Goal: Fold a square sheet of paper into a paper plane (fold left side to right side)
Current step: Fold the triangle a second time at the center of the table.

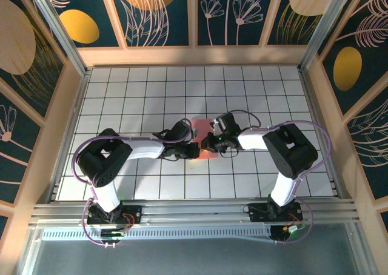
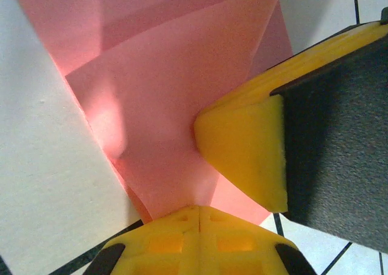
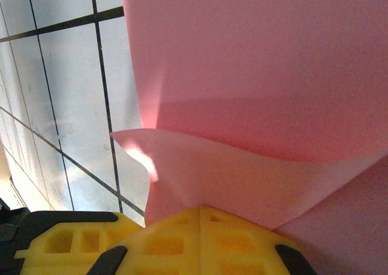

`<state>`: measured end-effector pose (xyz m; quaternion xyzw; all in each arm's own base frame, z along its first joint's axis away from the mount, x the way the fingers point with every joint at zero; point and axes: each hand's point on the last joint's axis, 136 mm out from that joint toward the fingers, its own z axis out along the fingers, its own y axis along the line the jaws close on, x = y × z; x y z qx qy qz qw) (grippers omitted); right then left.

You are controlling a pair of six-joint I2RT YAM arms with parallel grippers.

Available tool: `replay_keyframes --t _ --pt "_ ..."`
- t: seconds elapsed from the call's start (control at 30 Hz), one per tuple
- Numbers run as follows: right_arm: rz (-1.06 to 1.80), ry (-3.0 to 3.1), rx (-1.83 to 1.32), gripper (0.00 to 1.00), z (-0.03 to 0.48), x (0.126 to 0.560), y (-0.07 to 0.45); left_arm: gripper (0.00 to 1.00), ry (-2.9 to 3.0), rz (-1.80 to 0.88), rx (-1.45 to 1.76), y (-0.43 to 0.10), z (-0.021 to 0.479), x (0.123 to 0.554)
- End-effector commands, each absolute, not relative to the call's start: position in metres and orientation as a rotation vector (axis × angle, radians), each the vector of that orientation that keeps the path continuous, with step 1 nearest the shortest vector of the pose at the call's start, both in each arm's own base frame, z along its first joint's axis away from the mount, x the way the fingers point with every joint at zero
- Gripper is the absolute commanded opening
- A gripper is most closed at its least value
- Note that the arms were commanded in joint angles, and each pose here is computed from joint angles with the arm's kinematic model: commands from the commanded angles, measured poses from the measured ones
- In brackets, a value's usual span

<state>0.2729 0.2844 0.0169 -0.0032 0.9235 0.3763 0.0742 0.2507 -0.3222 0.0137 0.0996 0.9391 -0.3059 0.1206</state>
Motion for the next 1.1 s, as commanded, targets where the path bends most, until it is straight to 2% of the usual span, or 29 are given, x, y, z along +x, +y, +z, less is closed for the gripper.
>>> replay_keyframes --t 0.0,0.1,0.73,0.87,1.07 --pt "1.017 2.795 0.027 0.00 0.001 0.280 0.266 0.00 2.839 -0.789 0.274 -0.304 -0.007 0.241" --pt "1.005 2.797 0.014 0.00 -0.001 0.280 0.264 0.00 2.845 -0.779 0.267 -0.301 -0.009 0.240" --pt "0.950 2.722 0.183 0.00 -0.002 0.345 0.199 0.00 2.854 -0.777 0.266 -0.300 -0.012 0.237" --pt "0.991 2.734 0.175 0.00 -0.002 0.340 0.205 0.00 2.812 -0.819 0.263 -0.303 0.001 0.239" --pt "1.018 2.782 0.134 0.00 -0.004 0.316 0.221 0.00 2.667 -0.979 0.227 -0.323 0.051 0.256"
